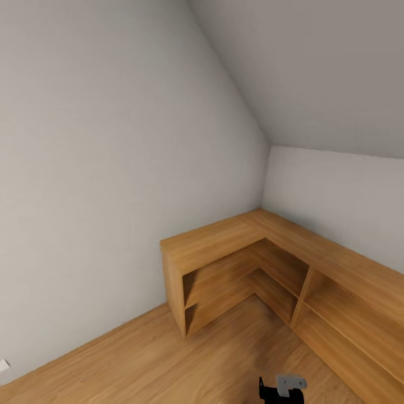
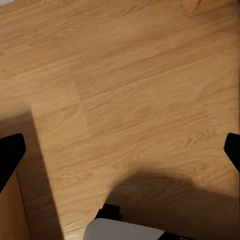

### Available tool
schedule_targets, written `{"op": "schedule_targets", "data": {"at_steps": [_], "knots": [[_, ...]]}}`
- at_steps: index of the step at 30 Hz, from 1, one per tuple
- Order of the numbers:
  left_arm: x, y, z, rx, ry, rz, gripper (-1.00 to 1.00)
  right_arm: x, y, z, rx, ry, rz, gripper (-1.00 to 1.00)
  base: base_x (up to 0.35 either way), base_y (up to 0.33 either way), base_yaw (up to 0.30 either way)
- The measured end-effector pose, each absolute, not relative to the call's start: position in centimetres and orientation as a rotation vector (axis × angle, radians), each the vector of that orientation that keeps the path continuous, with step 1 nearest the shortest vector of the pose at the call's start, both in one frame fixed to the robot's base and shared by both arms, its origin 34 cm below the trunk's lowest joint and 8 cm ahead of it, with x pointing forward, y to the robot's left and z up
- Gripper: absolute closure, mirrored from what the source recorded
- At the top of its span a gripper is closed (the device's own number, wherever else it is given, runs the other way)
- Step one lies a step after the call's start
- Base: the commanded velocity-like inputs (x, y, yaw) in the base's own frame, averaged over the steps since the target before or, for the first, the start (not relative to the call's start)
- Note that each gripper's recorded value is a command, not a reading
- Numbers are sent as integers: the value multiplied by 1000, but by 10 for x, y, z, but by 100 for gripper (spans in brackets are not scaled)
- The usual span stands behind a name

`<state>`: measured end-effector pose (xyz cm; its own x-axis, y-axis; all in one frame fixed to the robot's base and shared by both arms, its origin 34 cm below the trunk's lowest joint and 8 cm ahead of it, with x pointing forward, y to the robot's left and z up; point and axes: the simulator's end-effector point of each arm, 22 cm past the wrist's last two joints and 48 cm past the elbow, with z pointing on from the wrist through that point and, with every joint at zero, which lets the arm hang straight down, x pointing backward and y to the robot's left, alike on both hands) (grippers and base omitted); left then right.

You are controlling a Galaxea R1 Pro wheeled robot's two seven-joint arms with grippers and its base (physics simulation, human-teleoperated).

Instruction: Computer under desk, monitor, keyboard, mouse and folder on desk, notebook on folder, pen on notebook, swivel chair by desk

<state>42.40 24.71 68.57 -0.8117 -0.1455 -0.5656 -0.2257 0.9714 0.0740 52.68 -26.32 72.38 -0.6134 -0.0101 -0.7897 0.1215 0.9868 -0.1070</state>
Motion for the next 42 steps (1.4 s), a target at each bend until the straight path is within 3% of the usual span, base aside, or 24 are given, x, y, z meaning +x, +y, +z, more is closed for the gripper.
{"op": "schedule_targets", "data": {"at_steps": [32, 42], "knots": [[419, 247, 681, -260, 2546, 187, -100, 522, -263, 717, 75, 2241, -186, -100, 1, 0, -271], [420, 247, 682, -260, 2545, 185, -100, 522, -263, 718, 76, 2240, -186, -100, 230, 0, -296]]}}
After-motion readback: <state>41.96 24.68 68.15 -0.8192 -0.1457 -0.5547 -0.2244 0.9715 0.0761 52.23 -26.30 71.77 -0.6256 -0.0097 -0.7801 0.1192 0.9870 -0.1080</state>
